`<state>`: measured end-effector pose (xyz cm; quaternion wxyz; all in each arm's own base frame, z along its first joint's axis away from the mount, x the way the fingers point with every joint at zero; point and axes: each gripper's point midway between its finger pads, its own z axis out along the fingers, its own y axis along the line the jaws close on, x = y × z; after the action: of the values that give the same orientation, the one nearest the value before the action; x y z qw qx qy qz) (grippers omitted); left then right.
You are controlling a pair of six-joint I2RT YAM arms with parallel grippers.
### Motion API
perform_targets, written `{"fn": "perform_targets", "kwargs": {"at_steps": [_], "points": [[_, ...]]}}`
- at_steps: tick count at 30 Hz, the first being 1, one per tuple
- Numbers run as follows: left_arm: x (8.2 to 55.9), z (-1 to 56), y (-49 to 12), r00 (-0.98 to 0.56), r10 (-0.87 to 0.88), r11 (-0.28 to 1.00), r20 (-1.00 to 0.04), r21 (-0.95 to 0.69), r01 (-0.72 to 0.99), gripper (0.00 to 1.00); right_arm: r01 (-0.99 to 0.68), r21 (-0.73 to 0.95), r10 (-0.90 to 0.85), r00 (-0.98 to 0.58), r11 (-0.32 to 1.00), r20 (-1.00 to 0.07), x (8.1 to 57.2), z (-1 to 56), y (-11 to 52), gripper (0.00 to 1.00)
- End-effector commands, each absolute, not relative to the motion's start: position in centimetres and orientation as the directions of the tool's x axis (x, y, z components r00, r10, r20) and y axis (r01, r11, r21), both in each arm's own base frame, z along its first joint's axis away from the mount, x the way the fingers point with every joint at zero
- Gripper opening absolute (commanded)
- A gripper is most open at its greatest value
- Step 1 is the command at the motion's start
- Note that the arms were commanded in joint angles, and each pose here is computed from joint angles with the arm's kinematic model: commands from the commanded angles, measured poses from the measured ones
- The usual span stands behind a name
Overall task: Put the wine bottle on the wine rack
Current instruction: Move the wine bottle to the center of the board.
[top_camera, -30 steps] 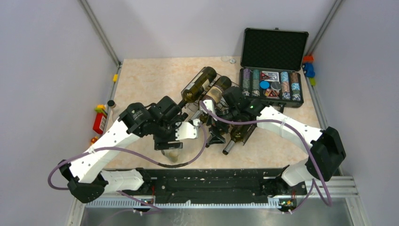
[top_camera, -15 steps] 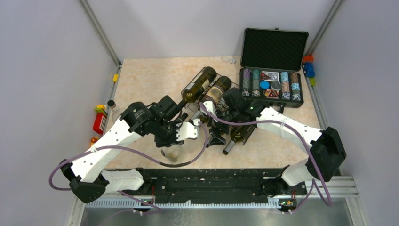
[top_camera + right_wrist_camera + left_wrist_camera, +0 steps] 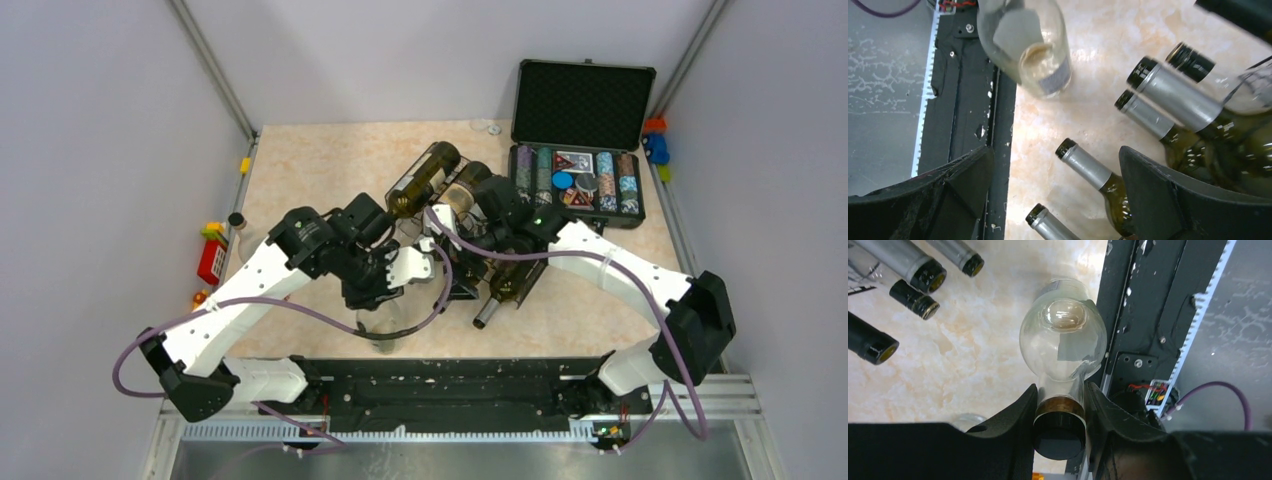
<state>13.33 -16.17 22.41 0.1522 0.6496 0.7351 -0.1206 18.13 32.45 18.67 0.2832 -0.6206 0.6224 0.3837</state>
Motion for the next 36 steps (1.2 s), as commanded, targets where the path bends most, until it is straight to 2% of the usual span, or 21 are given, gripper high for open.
{"fn": "perform_targets", "kwargs": {"at_steps": [1, 6, 11, 14, 16, 19, 24, 27, 31, 36], "points": [[14.8, 26.0, -20.1, -0.091, 0.810, 0.152, -0.579, 0.056, 0.987, 0.00, -0.991, 0.051, -0.451, 0.011, -0.126, -0.893, 18.2, 24.2, 34.0, 0.98], [16.4, 26.0, -21.3, -0.102, 0.780, 0.200, -0.617, 0.091, 0.975, 0.00, -0.992, 0.028, -0.429, 0.030, -0.127, -0.903, 18.5, 25.3, 34.3, 0.98], [17.0, 24.7, -21.8, -0.125, 0.804, 0.202, -0.581, 0.069, 0.977, 0.00, -0.994, 0.023, -0.433, 0.027, -0.108, -0.901, 18.7, 24.9, 33.8, 0.98], [17.1, 24.1, -22.1, -0.132, 0.821, 0.187, -0.556, 0.043, 0.981, 0.08, -0.997, 0.013, -0.430, 0.022, -0.080, -0.903, 19.3, 25.0, 33.0, 0.98], [17.1, 24.0, -22.4, -0.131, 0.828, 0.173, -0.544, 0.026, 0.985, 0.19, -0.998, 0.010, -0.428, 0.015, -0.055, -0.904, 19.7, 24.9, 32.3, 0.98], [17.2, 24.3, -22.9, -0.131, 0.827, 0.165, -0.547, 0.013, 0.986, 0.52, -1.000, 0.001, -0.433, 0.009, -0.025, -0.901, 20.0, 24.5, 31.2, 0.98], [17.6, 25.9, -23.6, -0.113, 0.796, 0.168, -0.595, 0.039, 0.985, 0.97, -0.999, -0.035, -0.450, 0.029, 0.005, -0.893, 20.1, 24.4, 30.0, 0.98], [18.1, 27.6, -23.4, -0.104, 0.764, 0.208, -0.637, 0.090, 0.974, 0.99, -0.998, -0.061, -0.468, 0.049, 0.009, -0.883, 20.1, 25.2, 29.4, 0.99], [18.9, 30.4, -22.6, -0.076, 0.696, 0.272, -0.714, 0.164, 0.948, 0.99, -0.983, -0.185, -0.537, 0.155, 0.001, -0.829, 20.8, 27.7, 28.6, 0.99], [21.7, 34.1, -20.4, -0.178, 0.521, 0.467, -0.835, 0.104, 0.878, 0.99, -0.910, -0.406, -0.675, 0.353, -0.087, -0.648, 20.7, 29.6, 28.8, 0.99]]}}
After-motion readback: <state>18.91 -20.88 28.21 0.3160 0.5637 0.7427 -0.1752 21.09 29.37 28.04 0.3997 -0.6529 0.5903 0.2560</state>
